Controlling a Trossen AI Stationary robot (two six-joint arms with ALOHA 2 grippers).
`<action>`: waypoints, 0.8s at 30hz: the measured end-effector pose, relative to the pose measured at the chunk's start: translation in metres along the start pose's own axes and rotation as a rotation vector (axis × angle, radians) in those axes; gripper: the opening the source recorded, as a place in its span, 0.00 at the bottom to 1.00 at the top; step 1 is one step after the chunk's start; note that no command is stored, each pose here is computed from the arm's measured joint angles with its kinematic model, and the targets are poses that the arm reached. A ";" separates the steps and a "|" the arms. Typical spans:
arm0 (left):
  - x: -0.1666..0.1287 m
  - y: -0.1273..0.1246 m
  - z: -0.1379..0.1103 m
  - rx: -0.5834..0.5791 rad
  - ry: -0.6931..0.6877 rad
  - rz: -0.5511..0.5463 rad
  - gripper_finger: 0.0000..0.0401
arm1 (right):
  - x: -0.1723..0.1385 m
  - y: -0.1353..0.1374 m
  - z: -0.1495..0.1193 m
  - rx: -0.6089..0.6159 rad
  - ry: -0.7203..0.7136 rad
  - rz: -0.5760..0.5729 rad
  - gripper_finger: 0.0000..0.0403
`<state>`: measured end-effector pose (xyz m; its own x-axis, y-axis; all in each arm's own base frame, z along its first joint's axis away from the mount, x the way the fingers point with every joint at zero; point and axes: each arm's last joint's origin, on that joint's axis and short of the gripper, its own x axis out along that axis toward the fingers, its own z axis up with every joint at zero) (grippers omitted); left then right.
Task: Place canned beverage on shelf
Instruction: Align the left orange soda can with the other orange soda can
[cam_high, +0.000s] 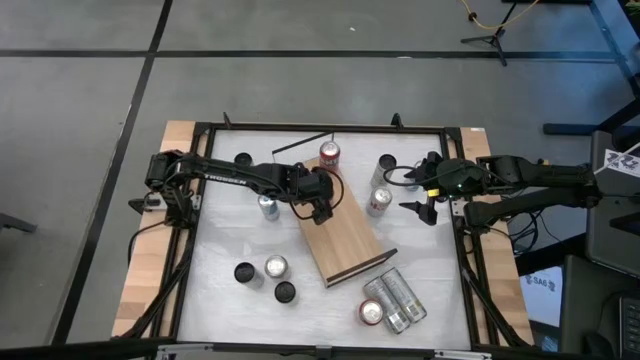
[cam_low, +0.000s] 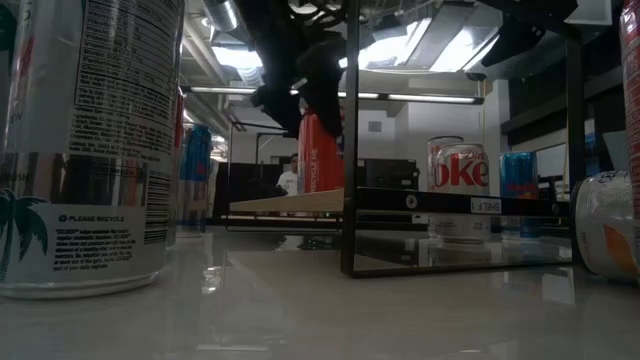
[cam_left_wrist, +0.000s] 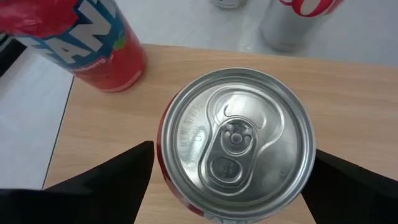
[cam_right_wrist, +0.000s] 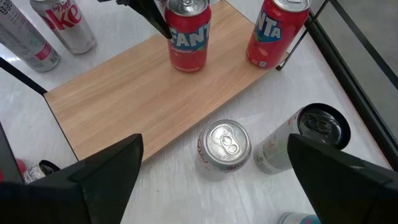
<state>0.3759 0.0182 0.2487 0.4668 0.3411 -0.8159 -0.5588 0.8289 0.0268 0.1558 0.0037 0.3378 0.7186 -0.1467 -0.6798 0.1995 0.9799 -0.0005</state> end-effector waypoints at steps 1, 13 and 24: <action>0.000 0.000 0.000 -0.001 -0.005 -0.002 0.89 | 0.000 0.000 0.000 0.000 0.000 0.000 0.97; 0.001 -0.001 0.002 0.078 -0.020 -0.016 0.71 | 0.000 0.000 0.000 0.000 0.000 0.000 0.97; 0.000 -0.006 0.005 0.232 -0.036 -0.143 0.70 | 0.000 0.000 0.000 0.000 0.000 0.000 0.97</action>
<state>0.3829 0.0153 0.2515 0.5560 0.2257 -0.8000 -0.3155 0.9477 0.0481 0.1558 0.0037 0.3378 0.7187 -0.1468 -0.6796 0.1998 0.9798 -0.0004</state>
